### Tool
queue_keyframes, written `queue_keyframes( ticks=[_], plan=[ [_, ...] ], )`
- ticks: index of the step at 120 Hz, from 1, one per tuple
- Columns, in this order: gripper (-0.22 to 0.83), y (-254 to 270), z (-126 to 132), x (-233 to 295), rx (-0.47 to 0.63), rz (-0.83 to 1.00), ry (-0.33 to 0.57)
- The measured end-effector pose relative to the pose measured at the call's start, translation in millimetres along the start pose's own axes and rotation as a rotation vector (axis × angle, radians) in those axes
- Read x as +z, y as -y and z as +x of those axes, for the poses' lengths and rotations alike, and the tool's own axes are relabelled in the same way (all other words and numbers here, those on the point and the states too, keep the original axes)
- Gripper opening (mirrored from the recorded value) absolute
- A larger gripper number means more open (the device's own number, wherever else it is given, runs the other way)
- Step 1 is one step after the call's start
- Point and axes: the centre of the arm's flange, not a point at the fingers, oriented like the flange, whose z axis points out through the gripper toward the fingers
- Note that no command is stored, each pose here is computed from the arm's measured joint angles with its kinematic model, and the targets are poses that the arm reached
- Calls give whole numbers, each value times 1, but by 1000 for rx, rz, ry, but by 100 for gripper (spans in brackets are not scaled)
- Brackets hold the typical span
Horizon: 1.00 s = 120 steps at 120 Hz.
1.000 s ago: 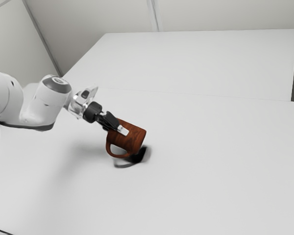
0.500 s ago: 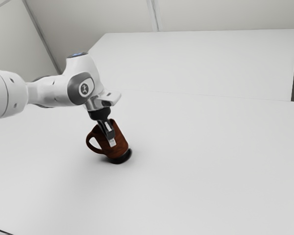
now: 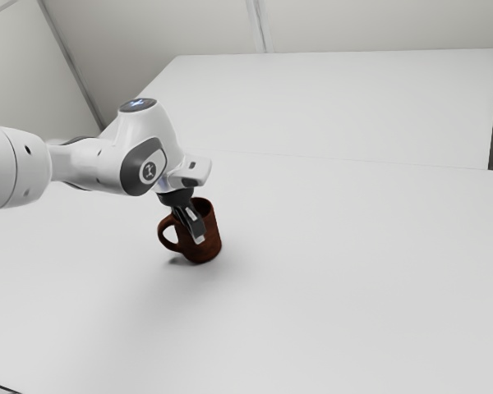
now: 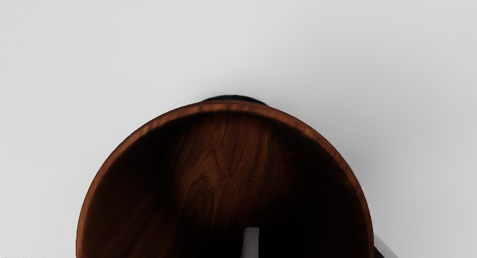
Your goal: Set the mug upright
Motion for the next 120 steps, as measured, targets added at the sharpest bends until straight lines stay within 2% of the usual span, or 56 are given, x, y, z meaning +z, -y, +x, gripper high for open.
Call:
queue_keyframes(
  ticks=[17, 40, 64, 95, 120],
  plan=[
    [41, 1, 1, -1, -22, 6, -9],
    [53, 1, 3, -14, -44, 16, -30],
    [58, -3, 4, -79, -74, 29, -84],
    [61, 16, 10, -214, -216, 76, -159],
    [61, 18, 7, -269, -304, 86, -127]
  ],
)
